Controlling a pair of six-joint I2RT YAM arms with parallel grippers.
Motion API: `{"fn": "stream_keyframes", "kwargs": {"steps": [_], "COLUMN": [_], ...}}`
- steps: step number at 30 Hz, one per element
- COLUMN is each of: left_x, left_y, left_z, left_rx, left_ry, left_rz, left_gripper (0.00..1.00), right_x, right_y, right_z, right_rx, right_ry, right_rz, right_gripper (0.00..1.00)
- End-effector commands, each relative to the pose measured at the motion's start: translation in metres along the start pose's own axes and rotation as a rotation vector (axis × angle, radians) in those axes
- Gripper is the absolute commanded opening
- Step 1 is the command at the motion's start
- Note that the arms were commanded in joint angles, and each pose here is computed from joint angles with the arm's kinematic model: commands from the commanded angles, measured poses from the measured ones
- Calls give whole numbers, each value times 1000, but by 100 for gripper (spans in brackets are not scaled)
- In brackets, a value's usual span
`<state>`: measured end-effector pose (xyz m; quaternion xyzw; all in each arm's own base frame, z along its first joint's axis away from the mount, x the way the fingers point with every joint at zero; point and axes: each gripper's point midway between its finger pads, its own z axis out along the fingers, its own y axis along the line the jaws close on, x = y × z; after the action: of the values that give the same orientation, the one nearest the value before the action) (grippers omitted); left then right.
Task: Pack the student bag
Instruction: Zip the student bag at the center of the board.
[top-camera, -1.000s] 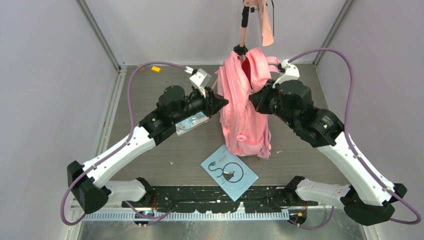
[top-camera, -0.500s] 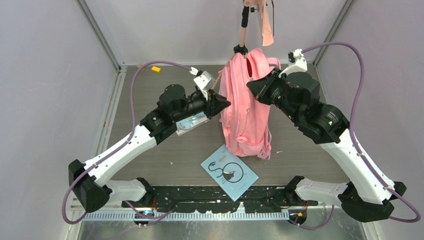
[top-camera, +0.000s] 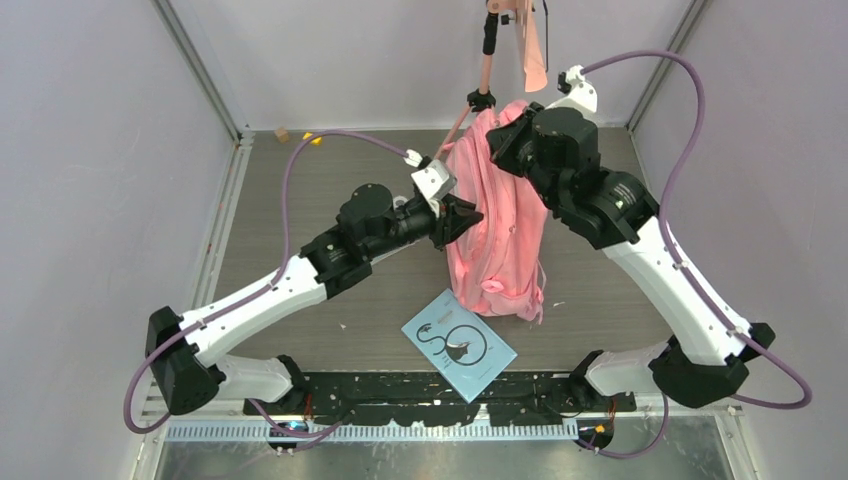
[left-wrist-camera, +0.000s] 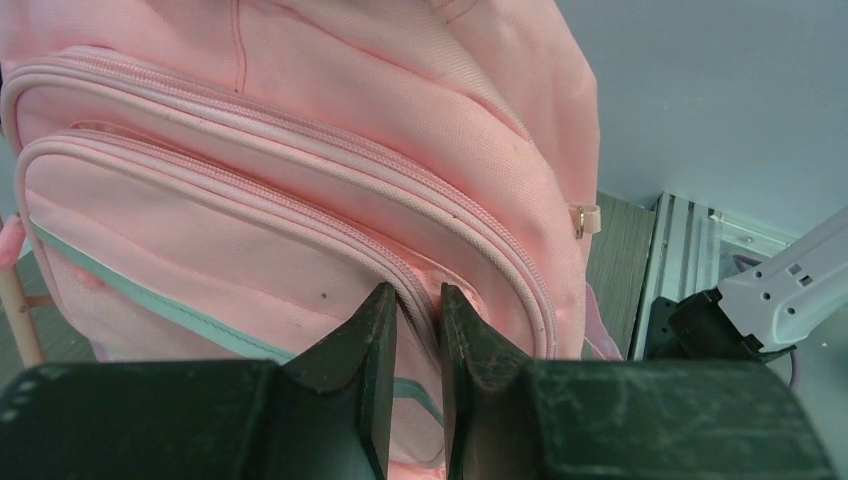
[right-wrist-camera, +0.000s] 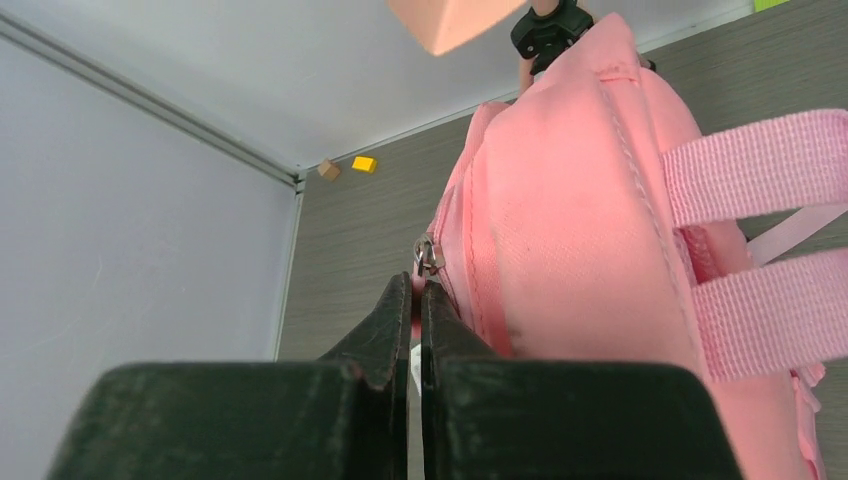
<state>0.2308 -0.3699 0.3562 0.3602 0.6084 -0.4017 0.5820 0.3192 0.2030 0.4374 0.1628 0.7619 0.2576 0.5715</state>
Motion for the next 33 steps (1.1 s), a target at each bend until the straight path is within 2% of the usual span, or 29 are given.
{"fn": "stream_keyframes", "kwargs": {"steps": [1, 5, 9, 15, 17, 19, 20, 21, 24, 26, 28, 33], "left_x": [-4, -6, 2, 5, 1, -5, -7, -9, -8, -6, -7, -9], "left_y": [-53, -65, -68, -46, -31, -17, -11, -7, 5, 12, 16, 27], "left_z": [6, 11, 16, 3, -3, -10, -14, -17, -26, -30, -31, -31], "left_rx": [188, 209, 184, 33, -58, -151, -186, -213, -277, -302, -312, -322], "left_ry": [-49, -78, -49, -38, -32, -30, -29, -26, 1, 12, 6, 1], "left_rz": [3, -37, -109, -189, -195, -200, -201, -203, -211, -226, -239, -260], "left_gripper": [0, 0, 0, 0, 0, 0, 0, 0, 0, 0, 0, 0], "right_x": [-46, -43, -35, -33, -32, -32, -38, -31, -37, -35, -33, -31], "right_y": [21, 19, 17, 25, 28, 31, 33, 34, 40, 39, 35, -1], "right_z": [16, 34, 50, 57, 50, 38, 26, 22, -13, -29, -43, -69], "right_rx": [-12, 31, 49, 17, -13, -61, -90, -122, -225, -265, -281, -185], "right_ry": [-165, -170, -180, -171, -151, -133, -139, -110, -89, -63, -35, -4], "right_rz": [40, -35, -91, -146, -163, -174, -169, -181, -174, -181, -192, -232], "right_gripper": [0, 0, 0, 1, 5, 14, 26, 30, 57, 69, 77, 85]}}
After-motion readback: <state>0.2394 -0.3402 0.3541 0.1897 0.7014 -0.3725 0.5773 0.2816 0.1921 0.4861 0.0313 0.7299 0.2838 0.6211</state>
